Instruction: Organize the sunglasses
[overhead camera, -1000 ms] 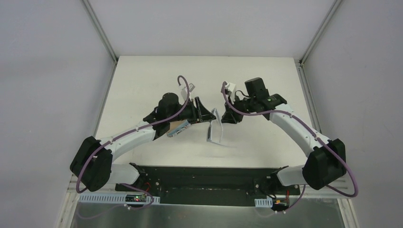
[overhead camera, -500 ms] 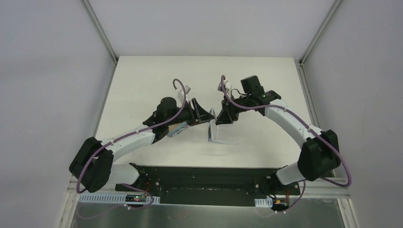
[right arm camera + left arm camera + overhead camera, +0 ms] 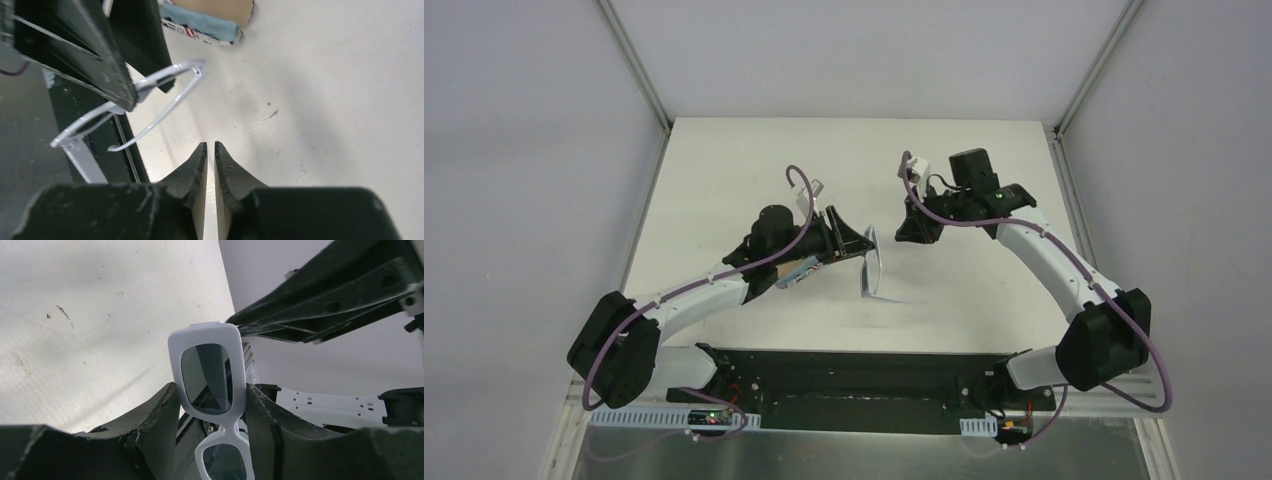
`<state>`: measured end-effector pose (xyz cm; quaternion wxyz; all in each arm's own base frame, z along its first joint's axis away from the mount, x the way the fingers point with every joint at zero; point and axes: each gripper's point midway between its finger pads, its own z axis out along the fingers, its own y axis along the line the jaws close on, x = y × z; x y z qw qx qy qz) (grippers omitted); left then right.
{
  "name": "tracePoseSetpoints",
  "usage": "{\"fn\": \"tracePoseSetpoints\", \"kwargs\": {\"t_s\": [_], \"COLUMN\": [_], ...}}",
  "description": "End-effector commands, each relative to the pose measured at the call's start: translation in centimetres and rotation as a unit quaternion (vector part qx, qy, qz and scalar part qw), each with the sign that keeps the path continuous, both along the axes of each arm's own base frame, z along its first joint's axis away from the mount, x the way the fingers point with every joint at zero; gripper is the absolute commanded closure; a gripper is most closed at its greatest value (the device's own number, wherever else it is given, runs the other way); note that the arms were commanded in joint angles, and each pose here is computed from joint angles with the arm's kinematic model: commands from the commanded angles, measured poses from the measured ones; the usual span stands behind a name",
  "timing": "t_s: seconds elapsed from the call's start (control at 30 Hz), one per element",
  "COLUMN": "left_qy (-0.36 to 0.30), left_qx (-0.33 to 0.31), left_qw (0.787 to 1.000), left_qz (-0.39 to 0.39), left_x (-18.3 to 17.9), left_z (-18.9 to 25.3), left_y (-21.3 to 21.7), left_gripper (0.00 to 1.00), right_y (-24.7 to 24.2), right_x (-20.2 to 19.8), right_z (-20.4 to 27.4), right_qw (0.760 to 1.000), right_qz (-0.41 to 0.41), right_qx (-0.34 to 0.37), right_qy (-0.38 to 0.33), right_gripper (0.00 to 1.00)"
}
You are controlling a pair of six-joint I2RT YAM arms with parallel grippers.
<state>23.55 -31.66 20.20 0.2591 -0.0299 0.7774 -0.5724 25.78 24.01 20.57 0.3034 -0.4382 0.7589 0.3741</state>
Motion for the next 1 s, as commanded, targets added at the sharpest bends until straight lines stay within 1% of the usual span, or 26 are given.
{"fn": "tracePoseSetpoints", "kwargs": {"t_s": [0.0, 0.1, 0.23, 0.3, 0.43, 0.53, 0.67, 0.83, 0.97], "left_qy": [-0.048, -0.041, -0.026, -0.021, -0.02, -0.017, -0.012, -0.013, -0.018], "left_qx": [-0.04, -0.067, -0.077, -0.078, -0.076, -0.07, -0.068, -0.072, -0.07], "left_qw": [0.998, 0.997, 0.996, 0.996, 0.996, 0.996, 0.996, 0.996, 0.996], "left_qz": [0.011, 0.024, 0.033, 0.043, 0.047, 0.05, 0.051, 0.051, 0.057], "left_x": [0.5, 0.9, 1.5, 1.8, 1.9, 1.8, 1.7, 1.6, 1.4], "left_z": [3.5, 4.0, 3.7, 3.5, 3.4, 3.0, 2.4, 2.5, 2.6], "left_y": [0.1, 0.1, -0.2, -0.1, -0.1, 0.1, 0.2, 0.2, 0.7], "left_gripper": [1.0, 1.0, 1.0, 1.0, 1.0, 1.0, 1.0, 1.0, 1.0], "right_y": [-0.4, 1.3, 3.7, 4.3, 4.6, 4.8, 5.2, 4.9, 2.6], "right_x": [0.2, -1.0, -2.8, -3.1, -3.2, -4.0, -4.2, -3.4, -1.7], "right_z": [-3.7, -3.8, -1.1, 0.1, 0.4, 0.6, 1.0, 0.2, -0.3], "right_qw": [0.996, 0.996, 0.996, 0.995, 0.995, 0.993, 0.992, 0.994, 0.997], "right_qz": [0.0, 0.03, 0.088, 0.1, 0.101, 0.112, 0.107, 0.091, 0.061], "right_qx": [-0.083, -0.074, -0.006, 0.016, 0.022, 0.036, 0.053, 0.035, 0.016], "right_qy": [-0.027, -0.026, 0.0, 0.002, 0.017, 0.033, 0.05, 0.053, 0.048], "right_gripper": [0.89, 0.89, 0.89, 0.88, 0.87, 0.84, 0.81, 0.81, 0.8]}}
